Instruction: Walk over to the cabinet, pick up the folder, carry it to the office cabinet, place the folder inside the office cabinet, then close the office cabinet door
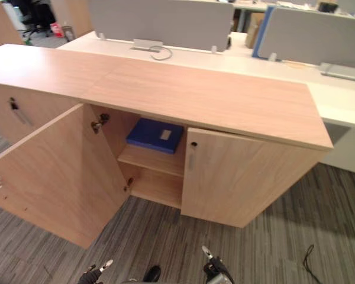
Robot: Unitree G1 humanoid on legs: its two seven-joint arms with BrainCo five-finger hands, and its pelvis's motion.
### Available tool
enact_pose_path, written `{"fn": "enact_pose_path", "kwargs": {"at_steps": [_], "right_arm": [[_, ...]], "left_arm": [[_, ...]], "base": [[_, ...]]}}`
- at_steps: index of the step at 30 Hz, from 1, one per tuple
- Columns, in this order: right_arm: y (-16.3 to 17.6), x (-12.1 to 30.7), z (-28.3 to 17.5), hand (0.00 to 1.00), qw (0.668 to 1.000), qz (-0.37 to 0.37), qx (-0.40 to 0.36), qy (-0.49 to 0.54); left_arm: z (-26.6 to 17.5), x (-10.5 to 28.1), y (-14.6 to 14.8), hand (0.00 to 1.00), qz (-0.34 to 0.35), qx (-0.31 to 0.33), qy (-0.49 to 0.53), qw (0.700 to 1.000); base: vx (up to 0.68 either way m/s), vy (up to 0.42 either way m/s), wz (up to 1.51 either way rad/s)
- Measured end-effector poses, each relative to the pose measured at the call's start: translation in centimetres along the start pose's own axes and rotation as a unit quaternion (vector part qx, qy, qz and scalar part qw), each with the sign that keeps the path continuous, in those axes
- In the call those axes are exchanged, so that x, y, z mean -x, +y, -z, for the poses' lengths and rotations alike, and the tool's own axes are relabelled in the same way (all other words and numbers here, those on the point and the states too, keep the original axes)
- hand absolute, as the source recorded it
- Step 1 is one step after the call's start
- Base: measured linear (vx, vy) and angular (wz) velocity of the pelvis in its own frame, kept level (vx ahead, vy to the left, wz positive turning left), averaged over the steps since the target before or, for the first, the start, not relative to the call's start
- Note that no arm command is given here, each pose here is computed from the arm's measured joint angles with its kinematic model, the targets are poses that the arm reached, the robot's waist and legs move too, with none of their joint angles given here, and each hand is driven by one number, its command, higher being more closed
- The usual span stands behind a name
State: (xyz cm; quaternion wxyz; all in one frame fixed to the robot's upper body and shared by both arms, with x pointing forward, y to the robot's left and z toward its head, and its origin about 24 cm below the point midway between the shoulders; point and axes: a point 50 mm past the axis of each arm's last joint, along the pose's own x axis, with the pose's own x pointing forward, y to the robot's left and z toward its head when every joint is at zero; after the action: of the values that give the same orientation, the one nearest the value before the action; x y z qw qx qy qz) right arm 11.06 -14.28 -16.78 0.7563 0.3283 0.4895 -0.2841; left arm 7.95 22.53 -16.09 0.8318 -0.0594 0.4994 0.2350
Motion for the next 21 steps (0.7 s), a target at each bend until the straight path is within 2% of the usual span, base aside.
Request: {"fn": "enact_pose_path", "kwargs": {"at_steps": [4, 8, 11, 12, 16, 21], "right_arm": [[0.7, 0.1, 0.4, 0.00, 0.998, -0.010, 0.068, -0.001], [1.8, 0.0, -0.3, 0.00, 0.997, -0.023, 0.075, -0.017], [1.6, 0.0, -0.7, 0.00, 0.999, -0.017, 0.029, -0.027], [1.6, 0.0, -0.7, 0.00, 0.999, -0.016, 0.024, -0.027], [1.2, 0.2, -0.8, 0.00, 0.999, -0.016, -0.037, -0.035], [-0.4, 0.3, -0.8, 0.00, 0.995, 0.004, -0.096, -0.037]], "left_arm": [[-0.3, -0.1, 0.0, 0.00, -0.008, 0.064, 0.002, 0.998], [-3.0, -0.3, -1.8, 0.00, 0.010, 0.166, -0.042, 0.985], [-2.8, 0.1, -1.3, 0.00, 0.007, 0.225, -0.056, 0.973], [-2.8, 0.2, -1.3, 0.00, 0.008, 0.227, -0.058, 0.972], [-3.7, 1.3, -2.0, 0.00, 0.036, 0.313, -0.099, 0.944], [-4.1, 2.1, -2.5, 0.00, 0.055, 0.391, -0.116, 0.911]], "base": [[-0.07, -0.048, 0.41], [-0.05, 0.011, 1.08], [0.09, 0.106, 0.53], [0.09, 0.164, 0.63], [0.02, 0.077, 0.50], [0.08, 0.030, 0.39]]}}
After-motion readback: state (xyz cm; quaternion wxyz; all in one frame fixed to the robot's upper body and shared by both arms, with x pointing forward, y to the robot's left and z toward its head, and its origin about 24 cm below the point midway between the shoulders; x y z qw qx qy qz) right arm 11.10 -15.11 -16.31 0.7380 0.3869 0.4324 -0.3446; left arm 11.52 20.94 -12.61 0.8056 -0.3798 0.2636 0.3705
